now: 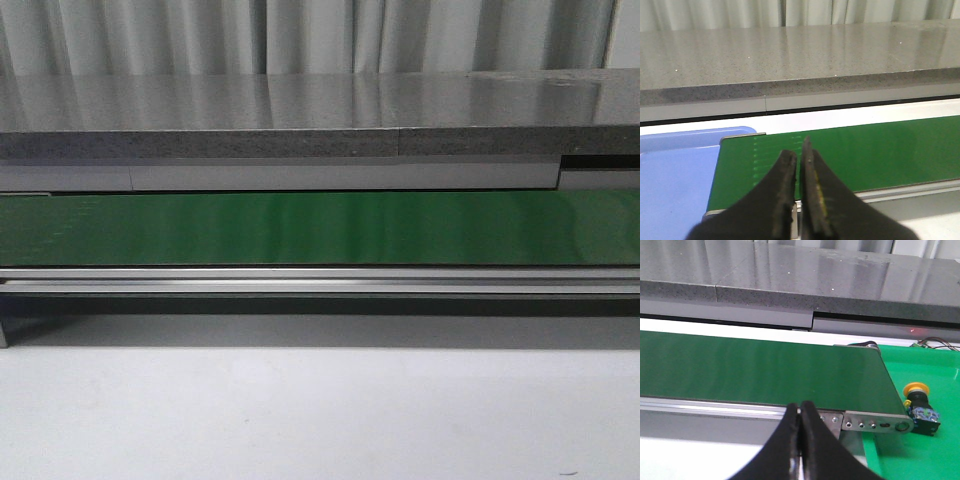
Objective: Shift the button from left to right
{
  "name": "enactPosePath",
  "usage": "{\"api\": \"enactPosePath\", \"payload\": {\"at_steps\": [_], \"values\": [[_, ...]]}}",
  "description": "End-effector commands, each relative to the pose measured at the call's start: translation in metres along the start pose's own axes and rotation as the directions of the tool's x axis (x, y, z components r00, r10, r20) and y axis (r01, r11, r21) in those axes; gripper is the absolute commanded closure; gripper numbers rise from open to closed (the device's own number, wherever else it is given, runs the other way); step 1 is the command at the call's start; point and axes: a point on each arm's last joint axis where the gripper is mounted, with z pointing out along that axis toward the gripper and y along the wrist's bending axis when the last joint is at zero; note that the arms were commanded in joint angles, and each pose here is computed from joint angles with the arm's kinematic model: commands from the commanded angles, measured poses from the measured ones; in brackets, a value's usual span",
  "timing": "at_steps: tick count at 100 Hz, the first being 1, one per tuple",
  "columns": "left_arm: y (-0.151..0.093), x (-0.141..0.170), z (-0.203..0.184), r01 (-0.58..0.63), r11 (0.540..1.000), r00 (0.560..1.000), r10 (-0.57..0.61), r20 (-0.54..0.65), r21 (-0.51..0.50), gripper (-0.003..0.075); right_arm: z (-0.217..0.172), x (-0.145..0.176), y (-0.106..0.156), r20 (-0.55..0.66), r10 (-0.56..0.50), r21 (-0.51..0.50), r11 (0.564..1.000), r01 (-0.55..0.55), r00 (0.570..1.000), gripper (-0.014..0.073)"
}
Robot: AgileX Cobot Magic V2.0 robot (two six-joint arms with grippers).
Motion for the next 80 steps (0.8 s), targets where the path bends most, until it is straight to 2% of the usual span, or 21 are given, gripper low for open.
{"api": "enactPosePath", "payload": {"at_steps": [1,27,80], "values": [[0.003,-0.017,-0.002,0.015,1.000,0.995,-0.012,0.101,-0.024,0.0715,-0.004,-0.007,0.000,0.124,-0.010,-0.001,1.000,0.010,0.992,0.0663],[0.003,-0.017,-0.002,0.015,1.000,0.995,-0.012,0.101,-0.024,0.0715,0.000,0.013,0.001,0.133,-0.008,-0.006,1.000,0.009,0.991,0.0663],[0.003,-0.017,-0.002,0.015,1.000,0.995,-0.012,0.101,-0.024,0.0715,0.001,0.014,0.001,0.123,-0.007,-0.005,1.000,0.007,0.992,0.0663]]}}
